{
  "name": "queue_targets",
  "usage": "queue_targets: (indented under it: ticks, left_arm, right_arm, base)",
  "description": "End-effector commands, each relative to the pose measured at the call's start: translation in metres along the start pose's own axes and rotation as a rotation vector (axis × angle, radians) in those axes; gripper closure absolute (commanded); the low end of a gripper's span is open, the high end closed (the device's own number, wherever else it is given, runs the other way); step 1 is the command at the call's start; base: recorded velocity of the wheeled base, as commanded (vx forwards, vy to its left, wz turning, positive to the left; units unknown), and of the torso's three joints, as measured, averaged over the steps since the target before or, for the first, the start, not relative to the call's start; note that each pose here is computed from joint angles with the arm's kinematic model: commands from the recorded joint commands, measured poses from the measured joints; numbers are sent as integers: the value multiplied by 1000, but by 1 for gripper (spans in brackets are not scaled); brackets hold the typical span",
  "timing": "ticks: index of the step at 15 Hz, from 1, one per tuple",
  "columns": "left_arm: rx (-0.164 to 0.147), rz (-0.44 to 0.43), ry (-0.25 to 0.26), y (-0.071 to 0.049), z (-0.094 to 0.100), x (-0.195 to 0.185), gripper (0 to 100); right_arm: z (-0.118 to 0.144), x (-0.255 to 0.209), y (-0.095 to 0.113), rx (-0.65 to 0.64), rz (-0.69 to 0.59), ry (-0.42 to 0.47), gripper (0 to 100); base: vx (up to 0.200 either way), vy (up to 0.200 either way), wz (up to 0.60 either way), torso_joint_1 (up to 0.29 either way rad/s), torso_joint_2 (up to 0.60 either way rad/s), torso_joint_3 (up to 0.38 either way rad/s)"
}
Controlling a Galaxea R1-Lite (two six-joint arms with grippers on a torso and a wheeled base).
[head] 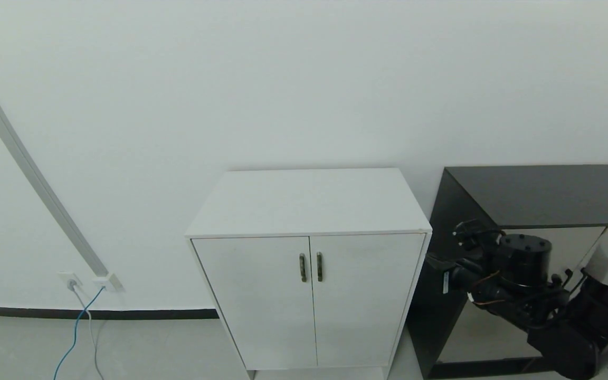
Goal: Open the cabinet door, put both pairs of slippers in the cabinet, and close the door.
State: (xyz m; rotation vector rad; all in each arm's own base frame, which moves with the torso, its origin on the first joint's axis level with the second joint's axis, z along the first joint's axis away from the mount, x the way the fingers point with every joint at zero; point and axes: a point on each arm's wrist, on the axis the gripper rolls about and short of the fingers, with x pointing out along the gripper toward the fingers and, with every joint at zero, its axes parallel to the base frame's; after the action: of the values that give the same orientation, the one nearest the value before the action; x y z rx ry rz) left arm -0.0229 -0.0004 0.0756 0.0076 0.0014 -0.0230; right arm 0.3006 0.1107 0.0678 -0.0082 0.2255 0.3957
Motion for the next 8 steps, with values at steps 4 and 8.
queue_targets:
  ticks: [4,8]
  left_arm:
    - [0,0,0,0,0,0,100]
    - [0,0,0,0,0,0,100]
  right_arm:
    - [6,-67,-21,12,-107,12,100]
    - [11,-106,-43,35,-238,-13,100]
  base:
    - [0,0,0,0,0,0]
    - [0,0,0,0,0,0]
